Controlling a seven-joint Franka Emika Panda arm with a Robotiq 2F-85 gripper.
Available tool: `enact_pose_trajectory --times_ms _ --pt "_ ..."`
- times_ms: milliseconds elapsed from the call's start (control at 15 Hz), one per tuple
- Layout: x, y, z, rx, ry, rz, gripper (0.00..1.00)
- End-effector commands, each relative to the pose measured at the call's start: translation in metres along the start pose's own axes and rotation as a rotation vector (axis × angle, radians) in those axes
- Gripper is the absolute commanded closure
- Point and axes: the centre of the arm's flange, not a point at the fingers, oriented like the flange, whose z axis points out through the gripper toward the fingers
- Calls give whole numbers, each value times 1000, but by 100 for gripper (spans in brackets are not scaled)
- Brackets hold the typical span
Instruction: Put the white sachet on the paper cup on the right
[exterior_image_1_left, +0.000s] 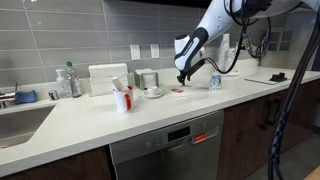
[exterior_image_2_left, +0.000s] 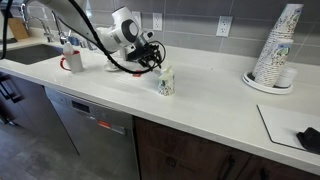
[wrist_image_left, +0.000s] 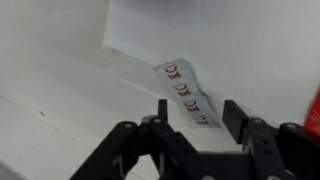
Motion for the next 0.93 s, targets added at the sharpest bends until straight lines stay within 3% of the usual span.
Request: enact_pose_trajectory --times_ms 0,200,600,867 --pt "3 8 24 25 36 44 35" --pt "1 11 34 41 66 73 36" --pt "-5 20 49 102 84 121 28" --pt "-9 22 54 159 72 143 35"
